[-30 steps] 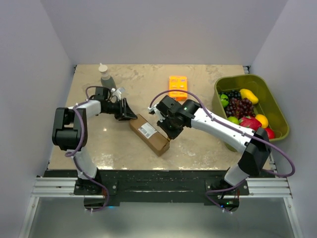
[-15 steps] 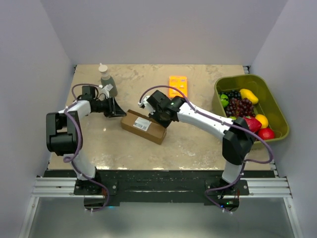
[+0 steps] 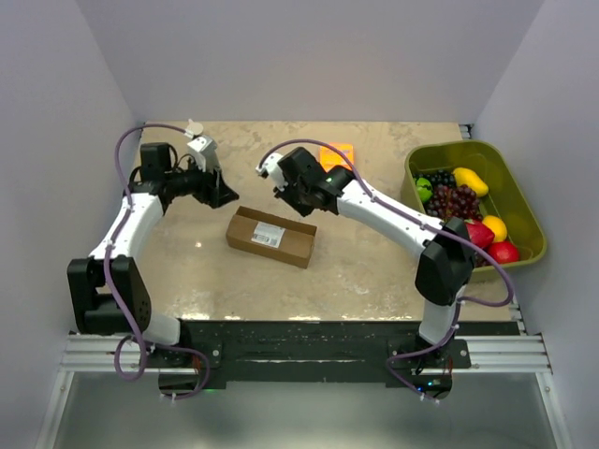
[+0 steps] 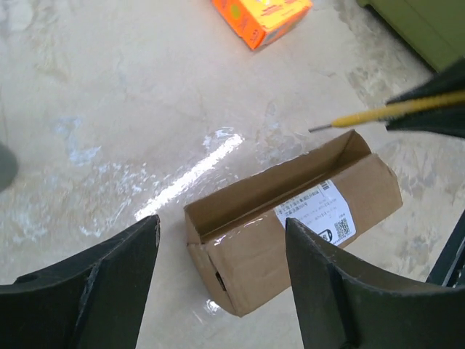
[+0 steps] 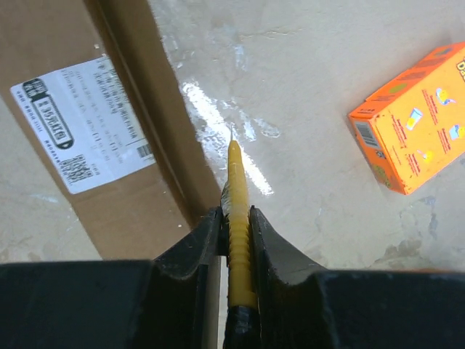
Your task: Unpack the express box
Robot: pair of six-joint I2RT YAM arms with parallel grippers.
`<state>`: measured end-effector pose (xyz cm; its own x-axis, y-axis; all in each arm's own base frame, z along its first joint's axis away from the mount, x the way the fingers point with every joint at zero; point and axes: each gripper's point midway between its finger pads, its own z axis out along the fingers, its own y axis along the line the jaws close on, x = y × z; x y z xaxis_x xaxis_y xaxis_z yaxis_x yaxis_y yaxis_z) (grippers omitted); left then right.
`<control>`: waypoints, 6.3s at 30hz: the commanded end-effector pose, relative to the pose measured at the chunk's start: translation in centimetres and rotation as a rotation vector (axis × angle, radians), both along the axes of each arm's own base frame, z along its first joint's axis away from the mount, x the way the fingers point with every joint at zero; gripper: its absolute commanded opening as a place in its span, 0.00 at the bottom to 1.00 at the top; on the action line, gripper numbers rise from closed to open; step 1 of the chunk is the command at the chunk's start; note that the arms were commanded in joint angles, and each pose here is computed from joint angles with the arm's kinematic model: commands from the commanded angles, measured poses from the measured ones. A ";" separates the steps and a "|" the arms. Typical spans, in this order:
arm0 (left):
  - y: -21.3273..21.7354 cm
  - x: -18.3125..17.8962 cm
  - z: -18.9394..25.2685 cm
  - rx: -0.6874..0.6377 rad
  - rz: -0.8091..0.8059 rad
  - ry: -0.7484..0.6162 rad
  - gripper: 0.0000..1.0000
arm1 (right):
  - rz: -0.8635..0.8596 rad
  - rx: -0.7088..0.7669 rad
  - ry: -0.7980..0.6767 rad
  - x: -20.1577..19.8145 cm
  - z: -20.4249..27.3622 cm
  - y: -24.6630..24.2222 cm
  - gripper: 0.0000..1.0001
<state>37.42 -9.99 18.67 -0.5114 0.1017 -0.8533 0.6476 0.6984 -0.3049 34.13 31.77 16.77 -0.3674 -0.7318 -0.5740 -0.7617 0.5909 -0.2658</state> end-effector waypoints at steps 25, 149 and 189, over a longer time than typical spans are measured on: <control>4.9 3.2 0.5 0.245 0.369 -0.116 1.00 | -0.121 -0.252 -0.976 6.3 8.8 -18.1 0.00; -12.0 -10.3 -12.0 0.548 -0.993 -0.129 0.87 | 0.514 0.443 0.068 -7.3 -7.2 -9.7 0.00; -9.5 4.3 2.9 0.110 -0.178 -0.012 1.00 | 0.121 0.333 -0.085 -3.2 4.1 -12.3 0.00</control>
<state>37.45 -24.49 17.13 -0.5466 0.3368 -0.7667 0.7900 0.5110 -0.3388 33.13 17.65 19.22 -0.2922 -0.5014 -0.8143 -0.7573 0.6413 -0.1231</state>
